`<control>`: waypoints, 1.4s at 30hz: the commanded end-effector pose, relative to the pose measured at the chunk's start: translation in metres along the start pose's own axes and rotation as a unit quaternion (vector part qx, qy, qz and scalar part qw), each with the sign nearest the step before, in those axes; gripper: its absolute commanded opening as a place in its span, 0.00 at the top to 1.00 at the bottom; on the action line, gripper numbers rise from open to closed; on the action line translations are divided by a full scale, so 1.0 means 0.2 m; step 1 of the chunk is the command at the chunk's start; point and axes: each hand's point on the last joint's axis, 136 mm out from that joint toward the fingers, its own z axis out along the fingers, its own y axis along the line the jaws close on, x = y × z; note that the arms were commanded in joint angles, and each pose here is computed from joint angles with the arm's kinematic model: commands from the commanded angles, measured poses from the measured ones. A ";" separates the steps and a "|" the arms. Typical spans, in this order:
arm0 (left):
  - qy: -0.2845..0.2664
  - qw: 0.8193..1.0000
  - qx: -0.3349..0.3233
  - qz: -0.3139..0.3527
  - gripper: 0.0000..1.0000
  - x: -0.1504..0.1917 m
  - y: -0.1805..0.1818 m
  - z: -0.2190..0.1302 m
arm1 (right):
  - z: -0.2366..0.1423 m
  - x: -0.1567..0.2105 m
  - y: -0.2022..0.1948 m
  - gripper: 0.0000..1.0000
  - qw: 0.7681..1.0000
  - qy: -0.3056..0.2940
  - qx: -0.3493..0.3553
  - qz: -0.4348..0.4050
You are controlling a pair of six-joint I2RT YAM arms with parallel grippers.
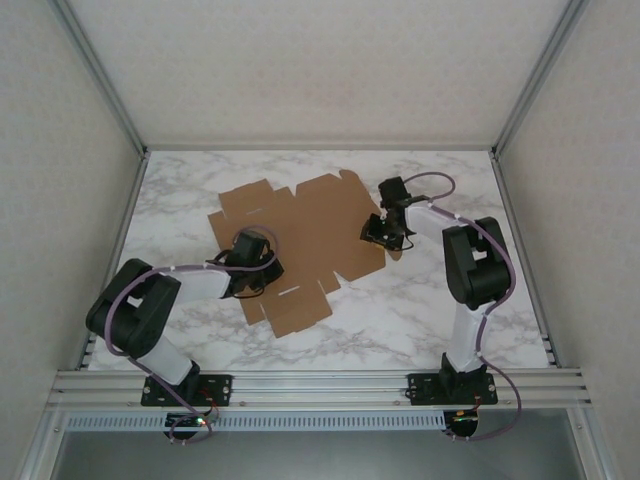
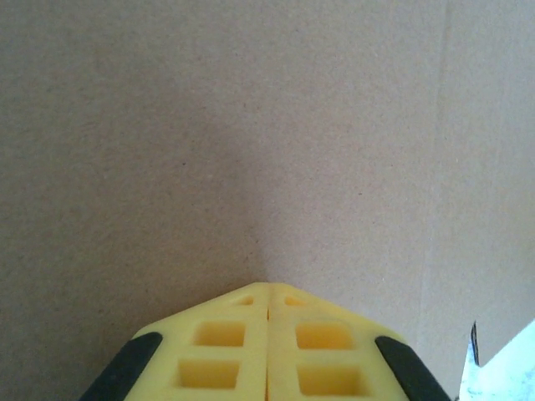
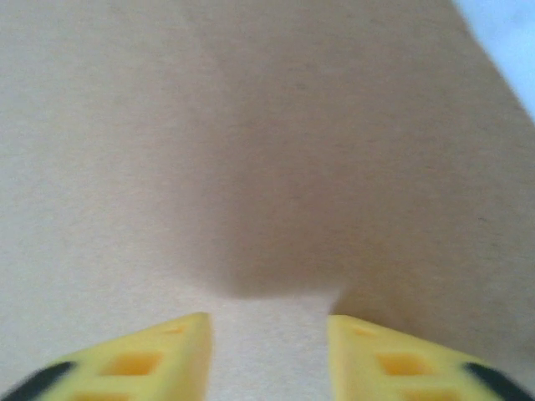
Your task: Fold the paper box
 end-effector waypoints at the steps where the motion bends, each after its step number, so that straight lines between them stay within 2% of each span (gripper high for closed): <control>1: 0.092 0.995 0.033 0.008 0.91 0.20 -0.10 0.05 | -0.11 0.02 0.22 0.33 0.995 0.006 -0.088 -0.046; 2: 0.092 0.995 0.032 0.010 0.91 0.20 -0.11 0.04 | -0.14 0.03 0.22 0.26 0.995 0.003 -0.086 -0.045; 4: 0.074 0.996 0.036 0.016 0.90 0.17 -0.13 -0.01 | -0.20 0.07 0.20 0.18 0.997 -0.004 -0.072 -0.042; 7: 0.048 0.996 0.052 0.048 0.83 0.12 -0.21 -0.12 | -0.31 0.16 0.14 0.07 0.996 -0.033 -0.066 -0.051; 9: 0.036 0.995 0.066 0.071 0.78 0.09 -0.27 -0.20 | -0.36 0.24 0.11 0.08 0.995 -0.037 -0.068 -0.061; 12: 0.020 0.993 0.066 0.091 0.74 0.06 -0.30 -0.30 | -0.39 0.37 0.11 0.15 0.992 -0.009 -0.099 -0.073; 16: 0.028 0.996 0.027 0.084 0.75 0.07 -0.17 -0.29 | -0.41 0.55 0.19 0.20 0.981 0.031 -0.165 -0.094; 19: 0.042 0.998 0.009 0.048 0.77 0.11 -0.03 -0.25 | -0.39 0.67 0.24 0.20 0.976 0.051 -0.164 -0.134; 23: 0.056 0.998 0.011 -0.001 0.80 0.15 0.09 -0.22 | -0.34 0.73 0.26 0.21 0.973 0.068 -0.157 -0.157; 30: 0.053 0.998 0.016 -0.027 0.84 0.17 0.18 -0.23 | -0.22 0.79 0.27 0.23 0.967 0.108 -0.158 -0.169; 34: 0.061 0.997 -0.003 -0.047 0.87 0.21 0.31 -0.19 | -0.17 0.87 0.33 0.26 0.957 0.141 -0.188 -0.172; 42: 0.047 0.997 0.005 -0.063 0.88 0.20 0.33 -0.20 | -0.12 0.98 0.36 0.30 0.944 0.179 -0.211 -0.180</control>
